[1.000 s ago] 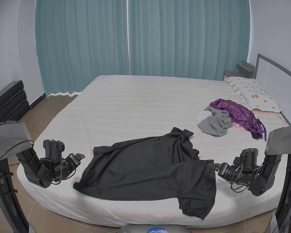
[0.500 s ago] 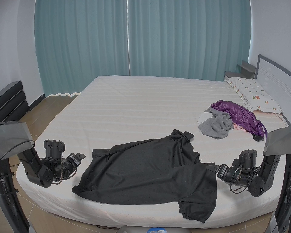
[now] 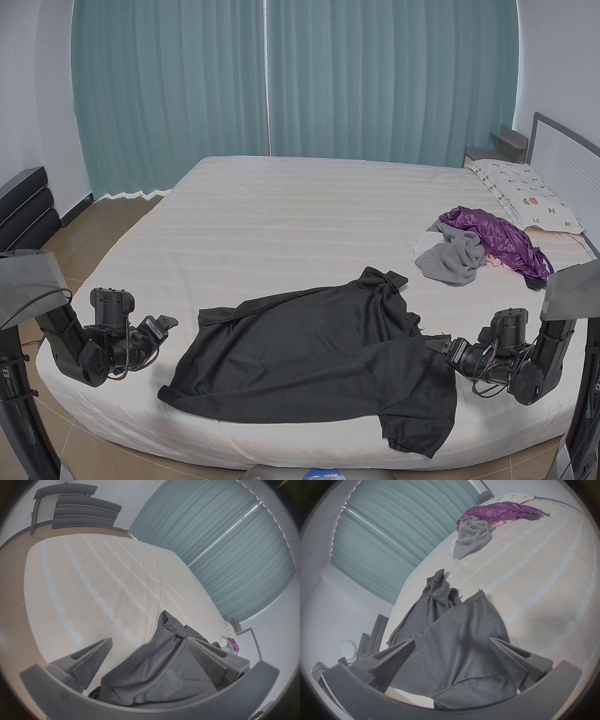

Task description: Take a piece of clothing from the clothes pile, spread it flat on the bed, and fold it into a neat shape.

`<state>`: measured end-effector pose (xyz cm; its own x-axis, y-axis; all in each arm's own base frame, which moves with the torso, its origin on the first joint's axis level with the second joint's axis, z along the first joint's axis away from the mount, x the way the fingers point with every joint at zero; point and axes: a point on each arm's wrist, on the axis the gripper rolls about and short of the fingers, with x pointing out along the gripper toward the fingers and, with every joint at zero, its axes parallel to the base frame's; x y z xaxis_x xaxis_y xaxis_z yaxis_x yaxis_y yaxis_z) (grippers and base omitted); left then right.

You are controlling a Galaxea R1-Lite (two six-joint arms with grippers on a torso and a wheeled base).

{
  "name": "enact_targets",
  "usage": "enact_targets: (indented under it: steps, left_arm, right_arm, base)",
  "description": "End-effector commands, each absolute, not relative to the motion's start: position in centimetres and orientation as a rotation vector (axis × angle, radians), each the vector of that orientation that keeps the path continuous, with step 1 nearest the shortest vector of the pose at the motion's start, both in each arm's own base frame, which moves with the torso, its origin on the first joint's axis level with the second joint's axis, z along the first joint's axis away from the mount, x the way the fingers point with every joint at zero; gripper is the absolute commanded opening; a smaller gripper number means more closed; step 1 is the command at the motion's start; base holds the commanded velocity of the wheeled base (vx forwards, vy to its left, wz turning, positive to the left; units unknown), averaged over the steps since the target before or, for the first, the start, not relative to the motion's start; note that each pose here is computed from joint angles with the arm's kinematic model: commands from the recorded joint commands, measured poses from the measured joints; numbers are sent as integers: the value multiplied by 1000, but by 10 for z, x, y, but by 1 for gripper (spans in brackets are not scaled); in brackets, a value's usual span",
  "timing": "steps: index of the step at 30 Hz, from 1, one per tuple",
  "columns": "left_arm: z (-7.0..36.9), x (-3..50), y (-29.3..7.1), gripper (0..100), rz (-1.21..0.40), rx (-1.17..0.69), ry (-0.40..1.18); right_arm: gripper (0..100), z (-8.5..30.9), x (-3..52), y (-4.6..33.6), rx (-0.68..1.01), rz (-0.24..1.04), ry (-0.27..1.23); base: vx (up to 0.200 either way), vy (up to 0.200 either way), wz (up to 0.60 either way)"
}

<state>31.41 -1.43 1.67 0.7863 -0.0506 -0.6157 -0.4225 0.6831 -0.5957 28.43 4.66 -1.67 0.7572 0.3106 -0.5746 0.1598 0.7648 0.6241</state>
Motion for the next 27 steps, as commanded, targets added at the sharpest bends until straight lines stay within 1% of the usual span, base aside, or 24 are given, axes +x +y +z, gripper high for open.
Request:
enact_targets:
  steps: [1,5,8,13,16,21,27]
  left_arm:
    - [16,314,-16,100,222,-801,653]
    - [16,314,-22,100,204,-795,657]
    - [18,324,-39,100,147,-780,652]
    - [8,356,-55,100,104,-756,646]
    - [-3,380,-65,100,105,-740,687]
    - [-14,418,-75,100,114,-727,695]
    - [-15,430,-77,100,116,-693,719]
  right_arm:
    - [100,-17,285,47,711,90,722]
    - [100,-16,288,47,736,87,711]
    - [100,-14,295,50,821,72,696]
    - [100,-13,299,51,887,69,695]
    - [100,-10,305,49,936,70,680]
    - [100,-10,307,45,951,55,672]
    - [100,-9,308,46,951,60,667]
  base:
    - [0,0,0]
    - [0,0,0]
    - [0,0,0]
    - [0,0,0]
    - [0,0,0]
    - [0,0,0]
    - [0,0,0]
